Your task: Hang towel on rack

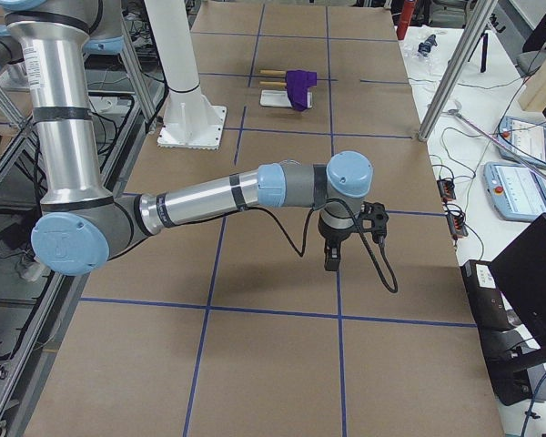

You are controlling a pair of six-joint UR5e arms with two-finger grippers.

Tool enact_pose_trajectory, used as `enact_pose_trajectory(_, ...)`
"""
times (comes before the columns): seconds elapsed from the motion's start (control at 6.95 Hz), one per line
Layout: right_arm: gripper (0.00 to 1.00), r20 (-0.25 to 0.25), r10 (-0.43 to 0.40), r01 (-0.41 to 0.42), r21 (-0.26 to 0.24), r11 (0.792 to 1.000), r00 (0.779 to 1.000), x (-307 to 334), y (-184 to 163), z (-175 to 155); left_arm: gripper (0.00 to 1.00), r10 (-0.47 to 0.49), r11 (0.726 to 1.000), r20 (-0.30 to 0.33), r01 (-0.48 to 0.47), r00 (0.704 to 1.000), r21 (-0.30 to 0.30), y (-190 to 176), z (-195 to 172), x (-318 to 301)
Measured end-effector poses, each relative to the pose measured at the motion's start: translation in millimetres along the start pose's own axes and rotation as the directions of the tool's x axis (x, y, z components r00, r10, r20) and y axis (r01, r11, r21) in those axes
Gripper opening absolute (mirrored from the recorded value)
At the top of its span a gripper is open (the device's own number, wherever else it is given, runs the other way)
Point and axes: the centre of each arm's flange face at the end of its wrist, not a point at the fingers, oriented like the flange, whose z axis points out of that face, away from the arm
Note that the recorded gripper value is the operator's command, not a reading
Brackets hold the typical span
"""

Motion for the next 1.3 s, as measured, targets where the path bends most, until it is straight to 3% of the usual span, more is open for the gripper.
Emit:
enact_pose_trajectory(0.72, 1.0, -0.002, 0.046, -0.046, -0.067, 0.997, 0.999, 12.2, 16.7, 24.0, 1.0, -0.007, 1.0, 0.002, 0.007, 1.0, -0.013, 11.6, 6.8, -7.7)
enact_pose_trajectory(1.01, 1.0, -0.005, 0.027, -0.027, -0.094, 0.995, 1.0, 4.5, 19.5, 39.3, 1.0, 0.049, 0.998, 0.003, -0.049, 0.999, 0.044, 21.7, 7.2, -9.3)
enact_pose_trajectory(1.3, 1.0, -0.009, 0.011, -0.012, -0.111, 0.994, 1.0, -2.2, 20.1, 48.4, 1.0, 0.103, 0.99, 0.003, -0.103, 0.995, 0.094, -7.3, 3.2, -1.0)
